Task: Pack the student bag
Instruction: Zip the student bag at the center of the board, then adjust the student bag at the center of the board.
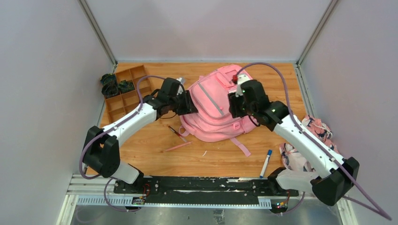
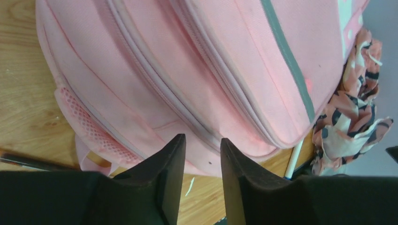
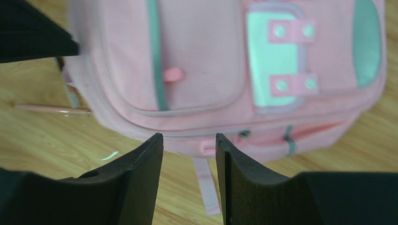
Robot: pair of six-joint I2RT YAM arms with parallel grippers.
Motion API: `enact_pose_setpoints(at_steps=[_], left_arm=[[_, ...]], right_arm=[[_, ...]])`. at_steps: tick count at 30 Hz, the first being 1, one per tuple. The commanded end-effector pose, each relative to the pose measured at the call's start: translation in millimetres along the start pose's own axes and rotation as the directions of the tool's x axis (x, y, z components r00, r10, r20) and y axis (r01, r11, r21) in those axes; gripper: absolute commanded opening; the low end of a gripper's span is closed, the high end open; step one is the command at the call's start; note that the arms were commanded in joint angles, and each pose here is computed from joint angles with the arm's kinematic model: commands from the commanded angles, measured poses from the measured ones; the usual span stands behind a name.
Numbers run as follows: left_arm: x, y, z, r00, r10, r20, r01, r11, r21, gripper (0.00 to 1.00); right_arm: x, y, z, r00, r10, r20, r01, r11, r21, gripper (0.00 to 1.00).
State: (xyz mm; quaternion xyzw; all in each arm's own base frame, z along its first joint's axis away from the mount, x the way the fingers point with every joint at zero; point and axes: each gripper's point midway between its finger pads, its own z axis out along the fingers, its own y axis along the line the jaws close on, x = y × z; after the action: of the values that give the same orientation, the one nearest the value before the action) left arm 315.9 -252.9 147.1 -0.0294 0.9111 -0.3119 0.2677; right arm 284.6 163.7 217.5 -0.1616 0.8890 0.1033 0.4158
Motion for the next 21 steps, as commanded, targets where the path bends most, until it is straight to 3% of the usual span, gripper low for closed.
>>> enact_pose_setpoints(at_steps=[1, 3, 10, 16, 18, 21], left_arm=[[-16.6, -14.1, -33.6, 0.991, 0.098, 0.092, -0.099, 0.995, 0.001, 0.46], [-27.3, -10.1, -48.2, 0.986, 0.102, 0.129, -0.098, 0.995, -0.037, 0.51], [-50.0, 21.8, -83.8, 0.976, 0.024, 0.216, -0.002, 0.995, -0.099, 0.49], [-35.4, 32.6, -79.5, 0.983, -0.009, 0.182, 0.027, 0.995, -0.099, 0.48], [-31.9, 34.6, -77.7, 0.985, -0.012, 0.174, 0.030, 0.995, -0.099, 0.48], [-28.2, 38.5, -74.1, 0.986, -0.015, 0.165, 0.033, 0.994, -0.104, 0.48]], right_arm=[[-11.5, 41.1, 8.8, 0.979, -0.203, -0.006, 0.203, 0.979, -0.011, 0.51], [-16.5, 57.5, 22.5, 0.965, -0.263, -0.023, 0.262, 0.965, -0.007, 0.54], [-31.9, 96.0, 67.3, 0.928, -0.369, -0.048, 0.368, 0.929, -0.032, 0.60], [-23.0, 100.9, 97.1, 0.902, -0.418, -0.104, 0.417, 0.908, -0.032, 0.58], [-21.2, 99.6, 98.4, 0.900, -0.421, -0.111, 0.421, 0.907, -0.027, 0.54], [-28.7, 92.0, 92.1, 0.906, -0.412, -0.096, 0.415, 0.910, 0.017, 0.33]])
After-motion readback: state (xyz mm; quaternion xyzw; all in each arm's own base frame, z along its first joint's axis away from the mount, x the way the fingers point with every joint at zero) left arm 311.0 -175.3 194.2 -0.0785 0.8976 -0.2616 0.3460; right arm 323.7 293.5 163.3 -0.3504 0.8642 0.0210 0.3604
